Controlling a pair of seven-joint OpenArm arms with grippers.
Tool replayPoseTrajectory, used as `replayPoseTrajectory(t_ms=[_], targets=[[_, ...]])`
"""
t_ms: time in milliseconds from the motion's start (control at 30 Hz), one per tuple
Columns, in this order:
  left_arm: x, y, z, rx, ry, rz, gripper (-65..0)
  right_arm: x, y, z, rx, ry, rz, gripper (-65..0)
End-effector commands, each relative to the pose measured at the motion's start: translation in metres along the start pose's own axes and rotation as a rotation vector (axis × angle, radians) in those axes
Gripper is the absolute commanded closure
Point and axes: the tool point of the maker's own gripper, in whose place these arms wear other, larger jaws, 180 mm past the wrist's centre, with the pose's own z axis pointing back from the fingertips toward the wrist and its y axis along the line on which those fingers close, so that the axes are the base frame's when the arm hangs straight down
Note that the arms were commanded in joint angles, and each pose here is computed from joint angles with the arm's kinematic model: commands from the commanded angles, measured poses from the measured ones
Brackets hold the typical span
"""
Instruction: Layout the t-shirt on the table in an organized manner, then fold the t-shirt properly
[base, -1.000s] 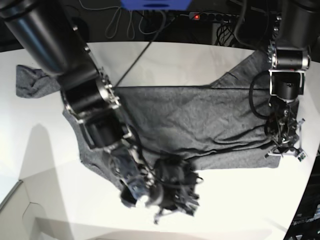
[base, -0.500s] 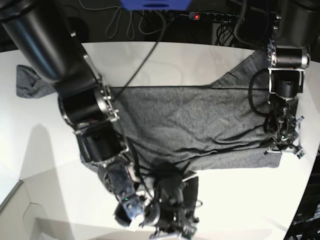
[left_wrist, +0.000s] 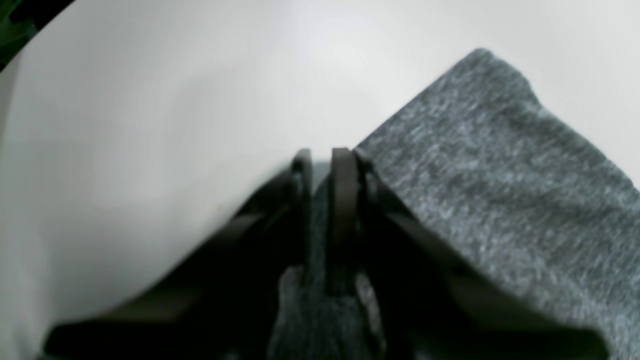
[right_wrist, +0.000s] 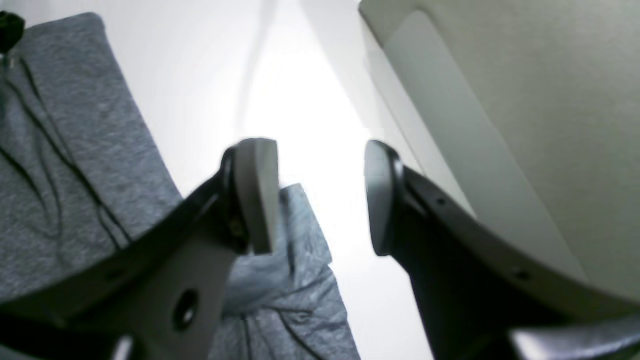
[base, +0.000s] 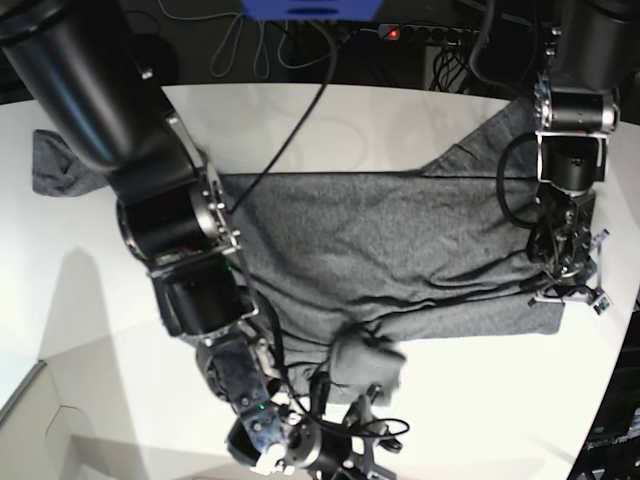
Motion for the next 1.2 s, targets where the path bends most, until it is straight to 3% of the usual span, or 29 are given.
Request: replayPoseTrajectory(t_ms=[0,133,300,400,533,633,700,833,900,1000,1167], targets=[[0.011,0.001,0.000,0.003,-0.021,0.005,-7.2,0.034,-0.016,0.005,-0.030,-0.077,0.024,-29.8],[0.015,-0.001,0.001,-0.006,-0.031,0.009,-7.2,0.027,-0.013,0.003,-0.025,-0.058,0.018,-34.4],[0.059,-0.037,0.026,-0.124,-0.166,0.045,-7.2,0.002,-0.014,0.016,-0.080,-0.032,-0.073,-35.1],[0.096,-0.064,0.052,-0.219,-0.268,0.080,-7.2,-0.032,-0.022,0.043,-0.157,0.013,-0.097,-35.1],[0.107,-0.108,0.076,-0.314,-0.294,0.145,-7.2,-0.072,-0.009,0.076,-0.211,0.072,-0.082,-35.0],[0.109,-0.150,0.090,-0.377,-0.279,0.186,-7.2,-0.096,0.005,0.109,-0.256,0.127,-0.048,-35.0],[0.092,-0.184,0.098,-0.422,-0.207,0.202,-7.2,-0.120,0.013,0.137,-0.295,0.179,-0.049,-35.0],[0.058,-0.244,0.110,-0.480,-0.073,0.131,-7.7,-0.157,0.028,0.189,-0.383,0.254,-0.107,-35.0],[0.043,-0.262,0.112,-0.480,-0.055,0.092,-12.6,-0.178,0.043,0.216,-0.408,0.307,-0.130,-34.9],[0.025,-0.276,0.111,-0.461,-0.046,0.055,-25.1,-0.204,0.069,0.246,-0.410,0.377,-0.153,-34.8],[0.016,-0.288,0.120,-0.460,-0.115,0.060,-41.4,-0.230,0.102,0.285,-0.421,0.469,-0.202,-34.8]])
